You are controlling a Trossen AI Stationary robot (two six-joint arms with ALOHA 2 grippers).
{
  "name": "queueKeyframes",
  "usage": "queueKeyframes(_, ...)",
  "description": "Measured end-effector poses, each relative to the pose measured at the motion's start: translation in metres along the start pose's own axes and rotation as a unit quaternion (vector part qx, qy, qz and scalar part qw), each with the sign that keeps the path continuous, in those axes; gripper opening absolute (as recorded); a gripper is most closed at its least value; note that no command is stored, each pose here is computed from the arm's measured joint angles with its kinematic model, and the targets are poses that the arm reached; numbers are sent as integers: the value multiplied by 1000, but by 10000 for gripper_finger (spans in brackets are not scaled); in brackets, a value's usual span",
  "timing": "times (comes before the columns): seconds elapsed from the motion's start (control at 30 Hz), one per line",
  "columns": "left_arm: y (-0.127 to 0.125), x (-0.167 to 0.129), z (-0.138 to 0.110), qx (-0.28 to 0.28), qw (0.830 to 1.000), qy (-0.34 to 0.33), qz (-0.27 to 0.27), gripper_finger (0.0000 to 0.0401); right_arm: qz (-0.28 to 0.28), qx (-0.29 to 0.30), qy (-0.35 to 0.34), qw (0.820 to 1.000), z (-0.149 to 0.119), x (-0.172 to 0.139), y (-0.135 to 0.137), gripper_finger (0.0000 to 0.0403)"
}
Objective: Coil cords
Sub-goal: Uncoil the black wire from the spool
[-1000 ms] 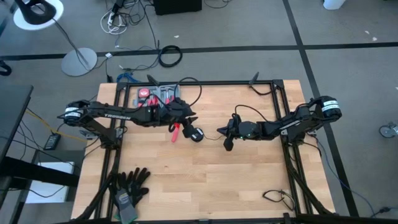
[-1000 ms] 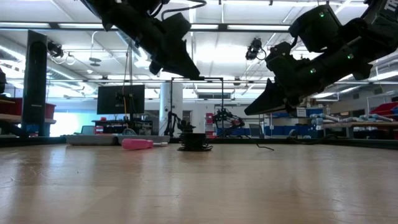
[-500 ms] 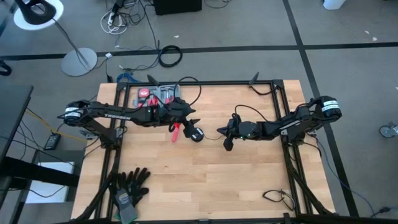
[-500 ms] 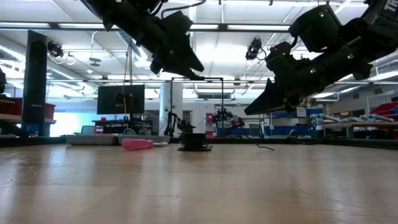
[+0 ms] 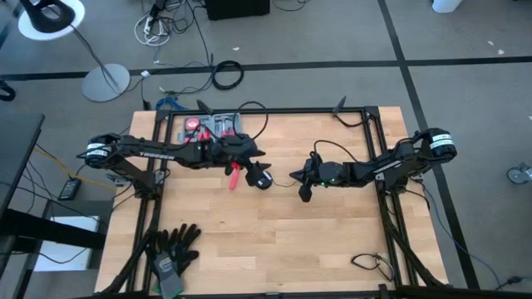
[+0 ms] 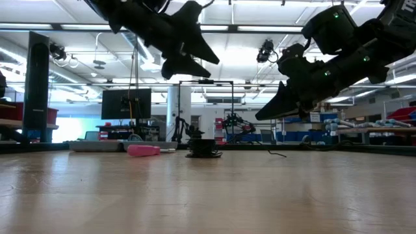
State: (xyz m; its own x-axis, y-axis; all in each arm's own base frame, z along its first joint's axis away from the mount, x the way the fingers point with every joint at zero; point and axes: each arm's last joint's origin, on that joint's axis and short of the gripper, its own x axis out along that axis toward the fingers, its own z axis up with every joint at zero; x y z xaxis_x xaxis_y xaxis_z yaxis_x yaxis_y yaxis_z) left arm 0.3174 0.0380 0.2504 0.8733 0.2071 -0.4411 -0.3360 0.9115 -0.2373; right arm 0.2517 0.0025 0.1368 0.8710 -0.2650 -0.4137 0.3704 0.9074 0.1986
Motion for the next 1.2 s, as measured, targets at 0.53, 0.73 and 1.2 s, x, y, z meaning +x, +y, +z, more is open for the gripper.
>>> queueKeyframes(0.53, 6, 30, -26, 19, 982, 179, 61, 257, 10, 7, -3, 1000, 1, 0, 1, 6)
queueKeyframes(0.73, 4, 57, -33, 19, 969, 240, 52, 257, 9, 7, -1, 1000, 1, 0, 1, 4)
queueKeyframes(1.2, 5, 84, -36, 55, 940, 317, 114, 257, 11, 7, -5, 1000, 1, 0, 1, 5)
